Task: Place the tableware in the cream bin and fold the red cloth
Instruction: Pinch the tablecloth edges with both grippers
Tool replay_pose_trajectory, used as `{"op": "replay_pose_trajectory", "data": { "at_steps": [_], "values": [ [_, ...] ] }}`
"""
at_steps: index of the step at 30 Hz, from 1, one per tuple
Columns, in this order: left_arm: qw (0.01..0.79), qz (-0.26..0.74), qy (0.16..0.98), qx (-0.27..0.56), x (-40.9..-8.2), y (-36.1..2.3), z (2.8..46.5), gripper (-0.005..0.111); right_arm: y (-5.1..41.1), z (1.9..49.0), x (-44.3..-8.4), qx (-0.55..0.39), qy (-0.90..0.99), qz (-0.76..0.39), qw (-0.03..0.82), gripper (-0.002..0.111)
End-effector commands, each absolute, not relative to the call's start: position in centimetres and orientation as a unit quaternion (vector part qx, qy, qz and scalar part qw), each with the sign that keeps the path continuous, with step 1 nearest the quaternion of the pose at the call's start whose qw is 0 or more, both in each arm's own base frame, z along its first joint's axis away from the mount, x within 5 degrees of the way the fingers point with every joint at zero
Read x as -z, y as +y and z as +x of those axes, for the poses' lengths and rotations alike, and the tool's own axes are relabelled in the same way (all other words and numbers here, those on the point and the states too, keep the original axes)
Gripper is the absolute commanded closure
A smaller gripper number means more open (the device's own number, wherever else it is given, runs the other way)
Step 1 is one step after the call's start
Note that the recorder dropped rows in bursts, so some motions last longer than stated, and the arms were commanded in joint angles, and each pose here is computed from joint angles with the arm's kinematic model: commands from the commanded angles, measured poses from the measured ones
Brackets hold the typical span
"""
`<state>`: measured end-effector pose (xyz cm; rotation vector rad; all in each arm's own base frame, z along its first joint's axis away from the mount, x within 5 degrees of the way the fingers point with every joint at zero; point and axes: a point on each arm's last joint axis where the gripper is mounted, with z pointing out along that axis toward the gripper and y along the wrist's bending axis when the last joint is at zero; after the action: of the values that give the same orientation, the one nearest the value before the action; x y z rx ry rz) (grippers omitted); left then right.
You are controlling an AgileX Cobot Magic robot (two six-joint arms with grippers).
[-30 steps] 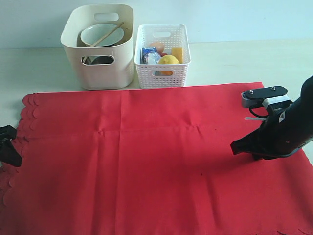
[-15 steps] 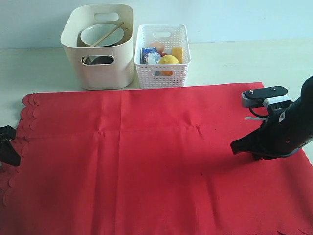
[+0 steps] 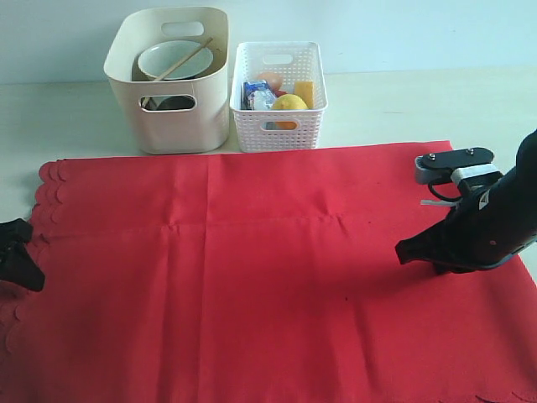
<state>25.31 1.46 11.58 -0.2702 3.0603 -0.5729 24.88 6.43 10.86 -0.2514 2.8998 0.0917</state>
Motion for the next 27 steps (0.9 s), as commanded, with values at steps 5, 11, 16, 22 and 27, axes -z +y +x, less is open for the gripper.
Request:
{"op": "replay_pose_trajectory", "data": {
  "at_steps": [5,11,16,22,27],
  "values": [
    [-0.004,-0.06,0.968,0.245,-11.1,0.5,25.3,0.045,6.3,24.4,-9.8,-0.027,0.992,-0.086,0.087,0.108],
    [-0.004,-0.041,0.957,0.286,-11.5,-0.2,25.2,0.045,6.4,24.4,-9.8,-0.031,0.993,-0.078,0.086,0.108],
    [-0.012,-0.035,0.954,0.298,-11.3,-0.4,25.2,0.045,6.4,24.4,-9.8,-0.031,0.993,-0.078,0.086,0.108],
    [-0.011,-0.025,0.941,0.338,-11.2,-1.1,25.3,0.045,6.4,24.4,-9.8,-0.031,0.993,-0.077,0.086,0.108],
    [-0.021,-0.013,0.939,0.344,-10.8,-1.7,25.3,0.045,6.4,24.4,-9.8,-0.031,0.993,-0.077,0.086,0.108]
  ]
}}
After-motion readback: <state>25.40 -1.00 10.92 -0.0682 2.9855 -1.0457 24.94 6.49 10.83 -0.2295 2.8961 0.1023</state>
